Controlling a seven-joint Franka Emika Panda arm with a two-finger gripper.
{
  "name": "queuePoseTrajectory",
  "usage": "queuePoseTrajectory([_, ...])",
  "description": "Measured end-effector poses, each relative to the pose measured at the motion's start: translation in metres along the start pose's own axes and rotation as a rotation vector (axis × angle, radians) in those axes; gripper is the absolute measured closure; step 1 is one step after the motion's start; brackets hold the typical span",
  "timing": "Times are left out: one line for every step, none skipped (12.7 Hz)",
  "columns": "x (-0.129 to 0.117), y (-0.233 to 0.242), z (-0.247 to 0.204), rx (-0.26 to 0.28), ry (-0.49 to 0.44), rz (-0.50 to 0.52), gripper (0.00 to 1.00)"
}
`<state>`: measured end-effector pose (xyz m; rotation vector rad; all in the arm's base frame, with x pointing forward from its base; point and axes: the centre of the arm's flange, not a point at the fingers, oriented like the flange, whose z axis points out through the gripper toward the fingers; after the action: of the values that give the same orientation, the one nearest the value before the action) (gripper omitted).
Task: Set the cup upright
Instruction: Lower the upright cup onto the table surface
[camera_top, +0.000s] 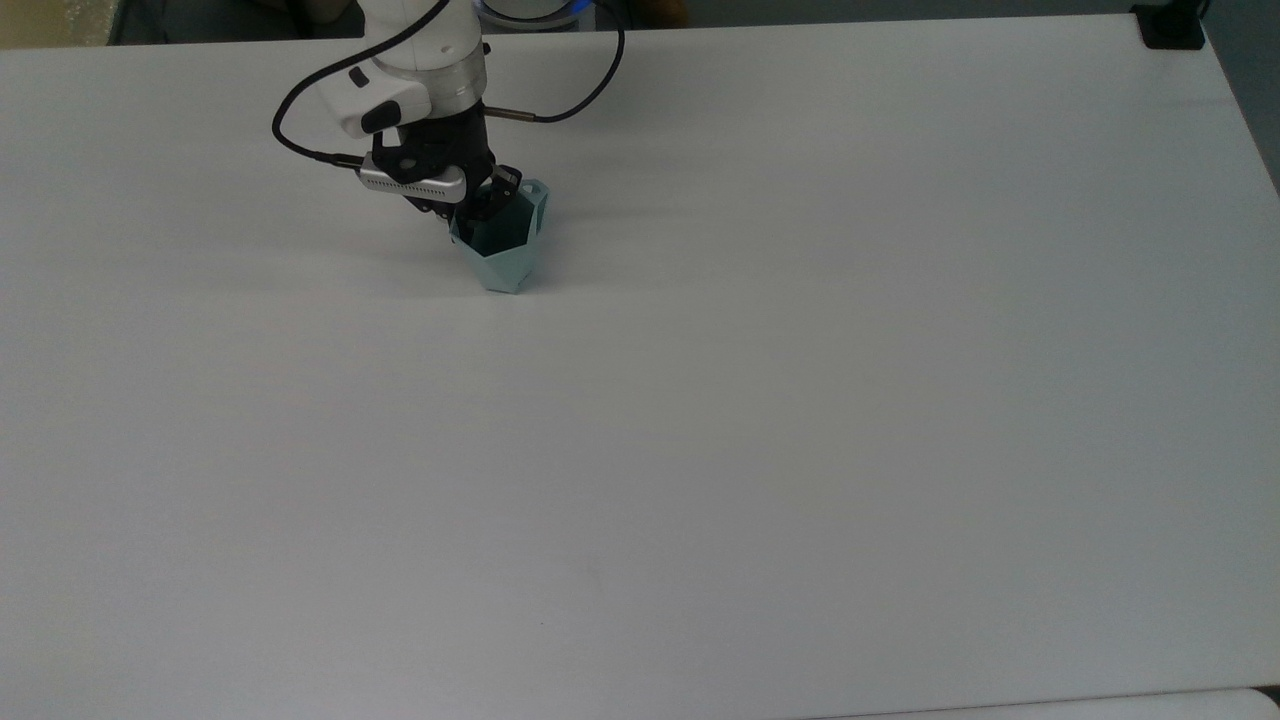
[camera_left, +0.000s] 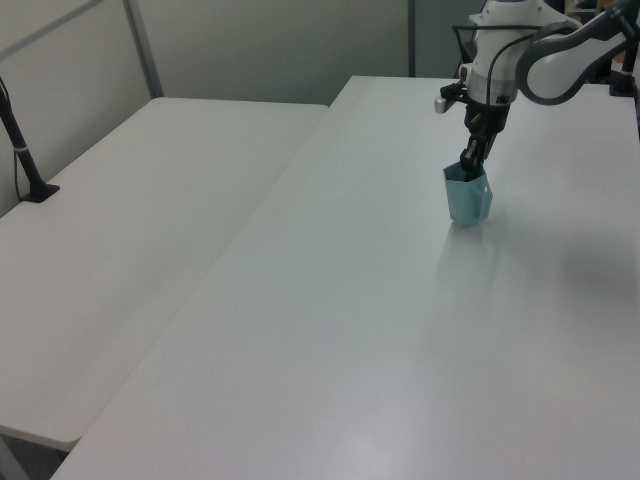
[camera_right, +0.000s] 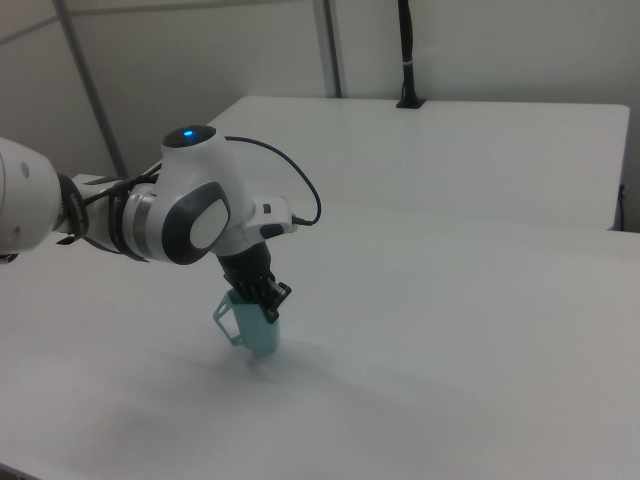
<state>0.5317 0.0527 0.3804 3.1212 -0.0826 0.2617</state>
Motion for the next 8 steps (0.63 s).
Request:
queuePoseTrajectory([0.0007,-0.0003,0.0012,0.0,0.005,0.0,0.96])
queuePoseTrajectory([0.0016,-0.0008,0.0024,0.001,0.012,0.0,0.96])
queuePoseTrajectory([0.0021,-0.0011,0.0033,0.001,0.015,0.0,0.96])
queuePoseTrajectory([0.0023,-0.0013,0.0045,0.0,0.015,0.0,0.96])
queuePoseTrajectory([0.0022,-0.0014,0.0059,0.0,0.013,0.0,0.96])
queuePoseTrajectory([0.0021,-0.0014,0.0069,-0.001,0.012,0.0,0.96])
queuePoseTrajectory([0.0021,-0.0015,0.0074,-0.002,0.011,0.001,0.95])
queuePoseTrajectory([0.0021,-0.0015,0.0075,-0.002,0.01,0.003,0.84])
